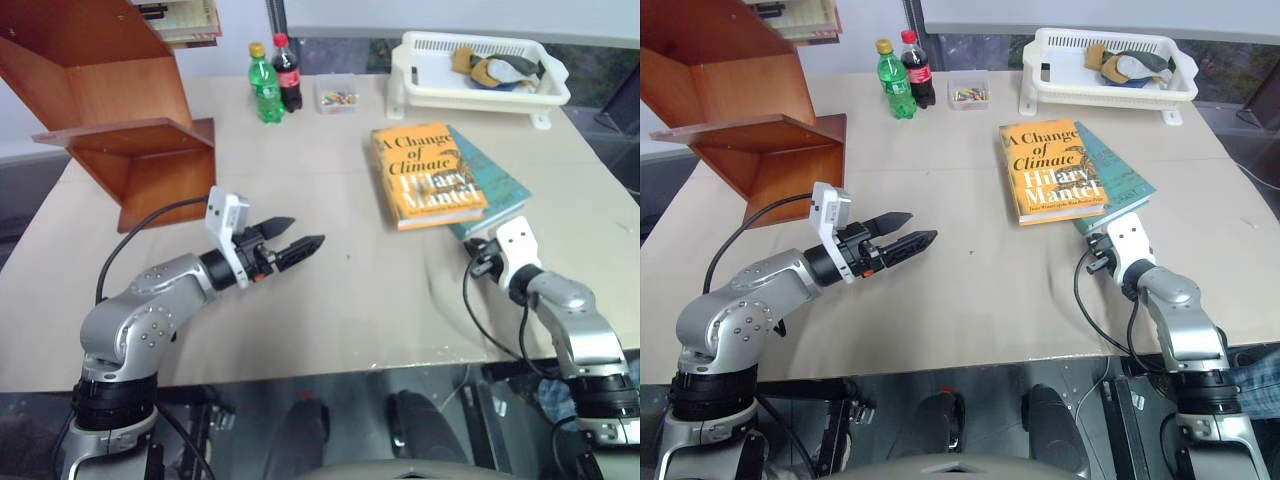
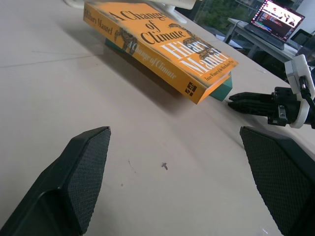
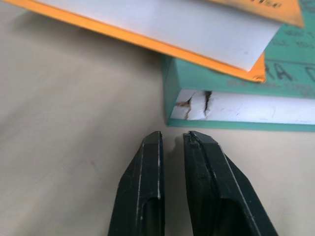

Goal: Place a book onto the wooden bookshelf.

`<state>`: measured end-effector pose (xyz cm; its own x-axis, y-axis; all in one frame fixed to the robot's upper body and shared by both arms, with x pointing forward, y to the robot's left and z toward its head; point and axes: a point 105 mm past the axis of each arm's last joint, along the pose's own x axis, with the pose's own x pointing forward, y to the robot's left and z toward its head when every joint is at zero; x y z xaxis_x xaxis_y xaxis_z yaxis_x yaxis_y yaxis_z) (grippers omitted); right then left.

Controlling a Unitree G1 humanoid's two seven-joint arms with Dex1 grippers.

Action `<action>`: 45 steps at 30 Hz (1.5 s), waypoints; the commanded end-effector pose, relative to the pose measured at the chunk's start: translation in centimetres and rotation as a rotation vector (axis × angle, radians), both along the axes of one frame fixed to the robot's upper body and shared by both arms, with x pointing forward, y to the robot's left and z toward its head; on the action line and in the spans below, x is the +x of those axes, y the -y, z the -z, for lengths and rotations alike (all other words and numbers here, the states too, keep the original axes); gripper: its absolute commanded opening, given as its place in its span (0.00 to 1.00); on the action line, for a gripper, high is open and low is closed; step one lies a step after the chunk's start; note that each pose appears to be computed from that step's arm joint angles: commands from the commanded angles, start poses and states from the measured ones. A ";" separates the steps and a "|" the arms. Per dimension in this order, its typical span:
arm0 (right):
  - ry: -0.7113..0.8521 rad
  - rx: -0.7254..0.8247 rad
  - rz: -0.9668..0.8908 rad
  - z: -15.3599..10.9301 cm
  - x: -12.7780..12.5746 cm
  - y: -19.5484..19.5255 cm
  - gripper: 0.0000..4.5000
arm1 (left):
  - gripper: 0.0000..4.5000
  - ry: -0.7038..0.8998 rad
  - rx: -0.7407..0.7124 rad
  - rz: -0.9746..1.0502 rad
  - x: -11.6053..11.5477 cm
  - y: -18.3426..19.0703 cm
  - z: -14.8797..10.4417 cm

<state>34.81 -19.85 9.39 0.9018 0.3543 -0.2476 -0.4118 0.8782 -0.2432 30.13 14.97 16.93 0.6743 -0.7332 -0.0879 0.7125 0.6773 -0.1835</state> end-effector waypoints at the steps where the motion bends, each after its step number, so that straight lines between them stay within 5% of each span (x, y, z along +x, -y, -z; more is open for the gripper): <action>1: 0.055 -0.009 -0.037 -1.5 0.6 -0.7 0.01 | 1.00 0.050 -0.001 -0.001 -0.1 0.0 -0.9; 28: 0.085 0.044 -0.269 -1.8 -1.0 -5.2 0.01 | 1.00 0.037 -0.071 -0.051 1.3 0.0 -1.5; 31: 0.086 0.058 -0.280 -2.4 -2.2 -4.9 0.20 | 1.00 -0.013 -0.172 -0.068 2.7 0.6 -1.7; 38: 0.197 0.042 -0.340 -6.4 -7.0 -5.7 0.93 | 1.00 -0.269 -0.464 -0.035 8.0 4.1 -0.5; 45: 0.283 -0.016 -0.311 -9.1 -8.9 -6.2 0.99 | 1.00 -0.450 -0.620 0.042 11.8 8.0 -0.1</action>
